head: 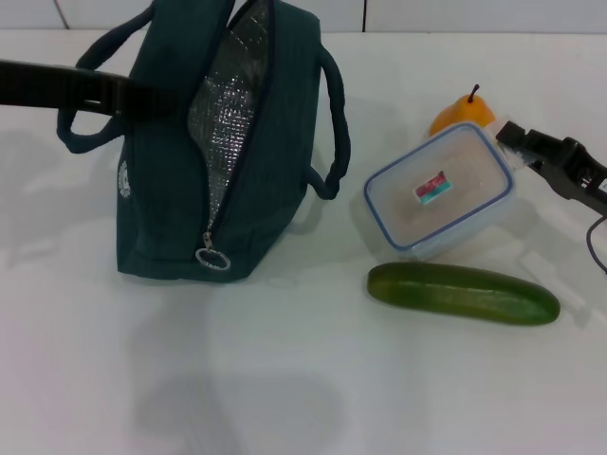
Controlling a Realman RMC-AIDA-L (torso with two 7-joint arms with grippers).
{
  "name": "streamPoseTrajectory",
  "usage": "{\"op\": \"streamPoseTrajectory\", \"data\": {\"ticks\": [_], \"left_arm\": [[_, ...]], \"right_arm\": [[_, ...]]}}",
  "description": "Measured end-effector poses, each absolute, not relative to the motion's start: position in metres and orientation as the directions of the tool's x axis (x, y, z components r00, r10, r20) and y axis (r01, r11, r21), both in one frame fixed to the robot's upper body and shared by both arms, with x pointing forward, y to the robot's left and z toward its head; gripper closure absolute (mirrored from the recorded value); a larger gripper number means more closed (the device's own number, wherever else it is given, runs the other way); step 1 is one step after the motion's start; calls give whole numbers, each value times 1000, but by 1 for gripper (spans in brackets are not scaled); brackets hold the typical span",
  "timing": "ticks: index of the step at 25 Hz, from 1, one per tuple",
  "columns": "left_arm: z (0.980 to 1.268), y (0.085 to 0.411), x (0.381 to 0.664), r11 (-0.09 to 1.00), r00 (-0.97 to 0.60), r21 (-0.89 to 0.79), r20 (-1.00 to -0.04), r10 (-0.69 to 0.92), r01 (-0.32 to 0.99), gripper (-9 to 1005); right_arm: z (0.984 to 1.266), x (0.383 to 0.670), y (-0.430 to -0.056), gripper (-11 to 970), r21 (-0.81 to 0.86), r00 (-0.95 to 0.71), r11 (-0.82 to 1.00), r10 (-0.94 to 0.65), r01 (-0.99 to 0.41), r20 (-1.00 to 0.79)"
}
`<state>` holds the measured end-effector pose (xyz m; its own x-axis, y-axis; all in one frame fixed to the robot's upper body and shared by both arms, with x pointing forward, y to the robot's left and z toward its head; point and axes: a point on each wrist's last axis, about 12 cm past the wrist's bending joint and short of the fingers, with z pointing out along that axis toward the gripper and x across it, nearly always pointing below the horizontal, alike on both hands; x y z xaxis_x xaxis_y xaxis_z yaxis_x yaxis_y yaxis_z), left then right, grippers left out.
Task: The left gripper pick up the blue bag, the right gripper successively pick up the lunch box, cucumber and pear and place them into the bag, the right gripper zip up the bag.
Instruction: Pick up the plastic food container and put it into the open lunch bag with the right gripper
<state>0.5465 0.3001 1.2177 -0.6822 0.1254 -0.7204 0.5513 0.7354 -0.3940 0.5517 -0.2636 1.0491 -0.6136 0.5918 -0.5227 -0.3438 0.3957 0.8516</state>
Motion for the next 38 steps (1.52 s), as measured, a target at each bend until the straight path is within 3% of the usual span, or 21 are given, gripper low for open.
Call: {"op": "streamPoseTrajectory", "data": {"ticks": [20, 38], "left_arm": [[1221, 301, 543, 691, -649, -420, -754, 95, 588, 955], [1231, 302, 537, 704, -617, -375, -779, 113, 603, 955]], "right_arm": [[1055, 545, -265, 863, 923, -587, 236, 717, -304, -376], [1069, 522, -281, 863, 920, -533, 35, 807, -390, -256]]}}
